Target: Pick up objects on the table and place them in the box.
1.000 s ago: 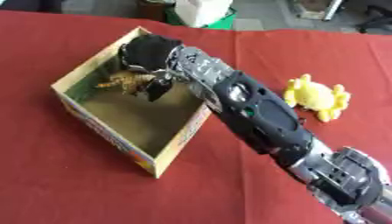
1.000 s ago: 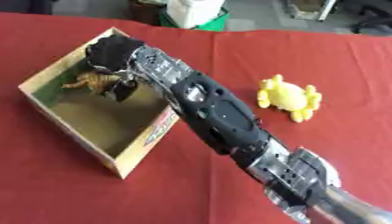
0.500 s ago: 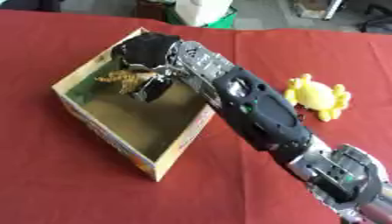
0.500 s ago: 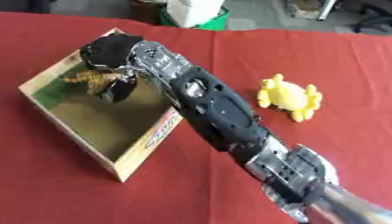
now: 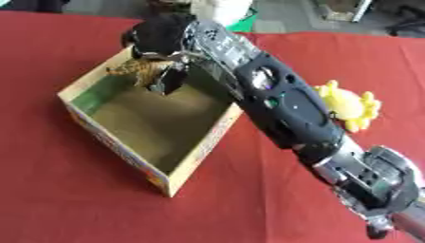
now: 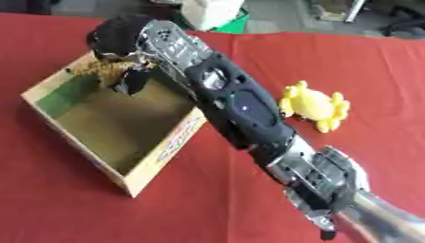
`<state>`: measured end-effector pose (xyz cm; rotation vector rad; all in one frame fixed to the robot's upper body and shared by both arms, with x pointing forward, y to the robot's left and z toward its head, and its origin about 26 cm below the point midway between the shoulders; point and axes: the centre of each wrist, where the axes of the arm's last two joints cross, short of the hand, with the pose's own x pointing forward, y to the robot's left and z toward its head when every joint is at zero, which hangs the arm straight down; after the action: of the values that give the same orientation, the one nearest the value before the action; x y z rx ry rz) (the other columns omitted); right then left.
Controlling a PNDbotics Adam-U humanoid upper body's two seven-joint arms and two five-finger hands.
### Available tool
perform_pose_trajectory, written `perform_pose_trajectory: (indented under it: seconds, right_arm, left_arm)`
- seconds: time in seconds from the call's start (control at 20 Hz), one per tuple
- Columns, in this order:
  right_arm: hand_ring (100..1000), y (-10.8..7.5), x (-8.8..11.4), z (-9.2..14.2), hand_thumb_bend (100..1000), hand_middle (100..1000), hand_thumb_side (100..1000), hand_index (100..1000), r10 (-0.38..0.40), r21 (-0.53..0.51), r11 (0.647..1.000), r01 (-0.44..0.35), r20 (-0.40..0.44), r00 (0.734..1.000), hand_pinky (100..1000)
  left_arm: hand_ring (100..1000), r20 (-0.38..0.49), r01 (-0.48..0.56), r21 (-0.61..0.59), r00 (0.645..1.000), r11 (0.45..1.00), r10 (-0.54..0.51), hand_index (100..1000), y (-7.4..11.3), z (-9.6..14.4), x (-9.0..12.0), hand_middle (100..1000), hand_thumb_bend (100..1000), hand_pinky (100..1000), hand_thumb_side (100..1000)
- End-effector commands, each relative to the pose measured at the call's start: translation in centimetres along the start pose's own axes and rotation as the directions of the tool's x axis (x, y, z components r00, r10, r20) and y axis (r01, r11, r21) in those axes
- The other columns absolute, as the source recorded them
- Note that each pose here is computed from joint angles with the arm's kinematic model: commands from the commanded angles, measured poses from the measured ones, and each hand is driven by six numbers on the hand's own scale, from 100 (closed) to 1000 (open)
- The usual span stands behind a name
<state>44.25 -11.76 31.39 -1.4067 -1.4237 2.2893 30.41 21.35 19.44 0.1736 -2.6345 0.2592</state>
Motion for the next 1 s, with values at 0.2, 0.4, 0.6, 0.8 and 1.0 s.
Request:
perform_pose_trajectory:
  seconds: [0.2, 0.4, 0.6, 0.8, 1.0]
  right_arm:
    - [1000, -0.4, -1.0, 0.6, 761, 1000, 524, 1000, 0.158, 0.160, 0.974, -0.163, 0.044, 0.986, 820]
    - [1000, -0.2, -1.8, 0.6, 820, 1000, 547, 1000, 0.258, 0.343, 0.899, -0.273, 0.088, 0.962, 851]
    - [1000, -1.0, -2.5, 1.0, 862, 1000, 599, 1000, 0.267, 0.334, 0.903, -0.269, 0.053, 0.962, 872]
    - [1000, -1.7, -2.9, 1.6, 884, 1000, 673, 1000, 0.247, 0.285, 0.925, -0.252, 0.054, 0.967, 882]
    - [1000, -2.4, -3.4, 2.7, 847, 1000, 657, 1000, 0.196, 0.228, 0.950, -0.214, 0.099, 0.976, 883]
  left_arm:
    - [627, 0.017, -0.001, -0.008, 1.000, 1.000, 0.001, 783, 0.0, -0.4, 0.5, 680, 100, 769, 920]
    - [627, 0.018, -0.003, -0.009, 1.000, 1.000, 0.003, 781, 0.0, -0.5, 0.5, 679, 100, 768, 920]
    - [626, 0.019, -0.009, -0.012, 1.000, 1.000, 0.010, 780, -0.1, -0.5, 0.5, 679, 100, 768, 923]
    - [625, 0.015, -0.007, -0.009, 1.000, 1.000, 0.007, 780, -0.1, -0.5, 0.5, 678, 100, 767, 922]
    - [625, 0.012, 0.000, -0.007, 1.000, 1.000, 0.000, 779, 0.0, -0.4, 0.5, 678, 100, 767, 920]
